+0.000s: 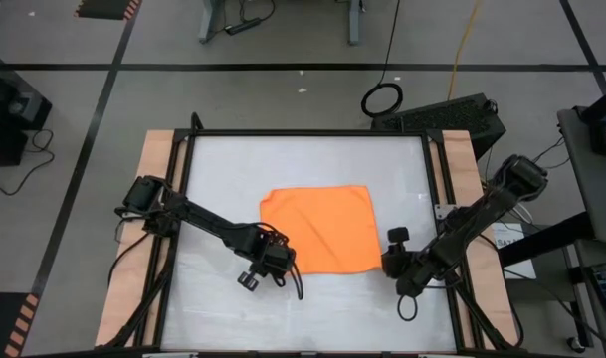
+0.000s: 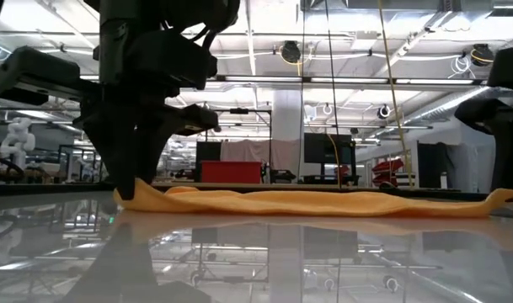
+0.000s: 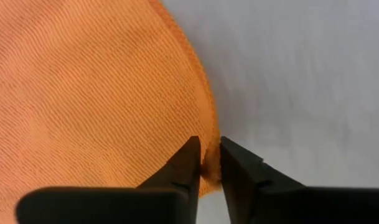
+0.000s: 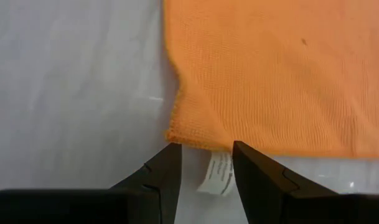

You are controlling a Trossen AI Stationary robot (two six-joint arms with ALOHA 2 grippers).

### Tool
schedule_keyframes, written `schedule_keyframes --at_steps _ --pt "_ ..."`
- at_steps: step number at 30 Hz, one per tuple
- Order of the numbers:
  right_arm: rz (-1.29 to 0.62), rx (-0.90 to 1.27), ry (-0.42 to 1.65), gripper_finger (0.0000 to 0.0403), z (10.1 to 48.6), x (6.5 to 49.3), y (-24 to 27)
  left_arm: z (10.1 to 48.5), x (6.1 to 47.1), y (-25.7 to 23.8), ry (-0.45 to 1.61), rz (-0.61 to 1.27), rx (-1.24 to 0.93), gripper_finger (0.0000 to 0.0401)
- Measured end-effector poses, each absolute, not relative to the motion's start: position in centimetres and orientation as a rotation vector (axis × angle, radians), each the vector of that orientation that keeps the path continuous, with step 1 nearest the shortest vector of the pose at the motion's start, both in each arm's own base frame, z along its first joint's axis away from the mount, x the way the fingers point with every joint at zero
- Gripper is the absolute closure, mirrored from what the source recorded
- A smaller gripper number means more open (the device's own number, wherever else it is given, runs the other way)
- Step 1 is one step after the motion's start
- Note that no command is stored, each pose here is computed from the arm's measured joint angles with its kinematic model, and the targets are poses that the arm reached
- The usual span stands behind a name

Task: Roll towel
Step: Fold the towel

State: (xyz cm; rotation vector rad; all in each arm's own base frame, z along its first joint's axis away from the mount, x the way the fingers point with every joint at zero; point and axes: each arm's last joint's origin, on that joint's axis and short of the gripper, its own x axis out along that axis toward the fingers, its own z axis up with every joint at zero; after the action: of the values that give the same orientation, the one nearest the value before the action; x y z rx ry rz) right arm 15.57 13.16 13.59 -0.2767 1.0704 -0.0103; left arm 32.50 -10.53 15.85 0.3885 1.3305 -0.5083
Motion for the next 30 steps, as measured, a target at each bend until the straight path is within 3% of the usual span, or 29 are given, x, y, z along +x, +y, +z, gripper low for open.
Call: schedule_keyframes --at_steps 10,19,30 --pt "-0.008 -0.363 1.073 0.0269 12.8 15.8 14.7 15.8 32.1 -10.4 1.374 -0.506 0.386 0.0394" --pt "0.018 -0.388 1.013 0.0269 14.6 16.0 16.6 15.8 32.1 -10.4 1.377 -0.504 0.385 0.0394" --pt "-0.038 -0.451 1.039 0.0269 12.0 16.7 17.3 15.8 32.1 -10.4 1.377 -0.499 0.386 0.0395"
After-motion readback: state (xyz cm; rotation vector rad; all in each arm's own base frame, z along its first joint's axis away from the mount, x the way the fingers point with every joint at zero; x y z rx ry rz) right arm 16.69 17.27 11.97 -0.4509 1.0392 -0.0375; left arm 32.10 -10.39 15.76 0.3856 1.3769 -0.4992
